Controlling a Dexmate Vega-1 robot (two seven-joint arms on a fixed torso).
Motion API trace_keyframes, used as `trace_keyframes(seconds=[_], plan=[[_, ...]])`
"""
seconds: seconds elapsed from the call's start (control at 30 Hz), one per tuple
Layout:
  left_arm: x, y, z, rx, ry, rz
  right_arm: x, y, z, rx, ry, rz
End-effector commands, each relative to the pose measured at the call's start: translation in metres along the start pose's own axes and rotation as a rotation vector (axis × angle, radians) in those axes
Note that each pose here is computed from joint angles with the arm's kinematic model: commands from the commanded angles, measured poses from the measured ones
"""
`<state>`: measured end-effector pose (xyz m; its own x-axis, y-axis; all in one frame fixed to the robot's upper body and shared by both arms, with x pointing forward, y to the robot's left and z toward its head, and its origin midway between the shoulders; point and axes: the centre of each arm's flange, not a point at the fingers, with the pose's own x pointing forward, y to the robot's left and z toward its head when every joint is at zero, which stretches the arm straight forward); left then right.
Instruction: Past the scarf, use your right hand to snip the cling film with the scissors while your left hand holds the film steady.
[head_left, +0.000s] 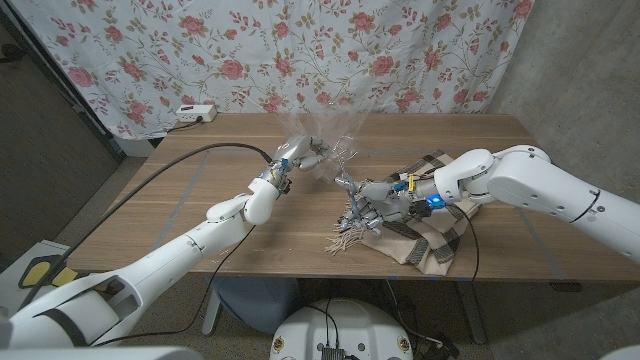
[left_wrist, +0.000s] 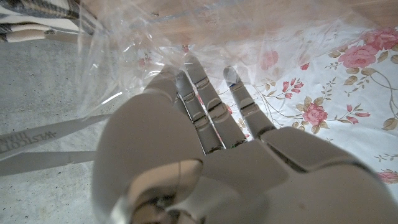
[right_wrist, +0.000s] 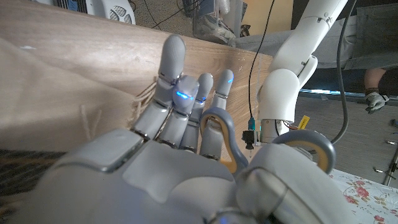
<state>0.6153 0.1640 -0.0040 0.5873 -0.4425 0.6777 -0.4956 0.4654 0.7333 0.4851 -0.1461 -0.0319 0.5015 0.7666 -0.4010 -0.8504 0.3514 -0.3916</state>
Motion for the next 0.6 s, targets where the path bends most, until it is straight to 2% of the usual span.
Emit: trace_keyframes(seconds=[0.03,0.3,0.6], plan=[[-0.0060,-0.0075,0.0029,0.002,-0.016,-0.033,-0.0025,-0.0097,0.0057,-0.010,0.008,-0.013],[-0.0100,-0.0081,0.0004,-0.003,-0.009,-0.029,-0.0085,-0.0156,0.0056,-0.007,0.006,-0.033],[-0.0095,-0.0053,0.0000,-0.002,-0.018,-0.009,-0.0030,-0.0158,0.0003,-0.003,0.024,-0.012]])
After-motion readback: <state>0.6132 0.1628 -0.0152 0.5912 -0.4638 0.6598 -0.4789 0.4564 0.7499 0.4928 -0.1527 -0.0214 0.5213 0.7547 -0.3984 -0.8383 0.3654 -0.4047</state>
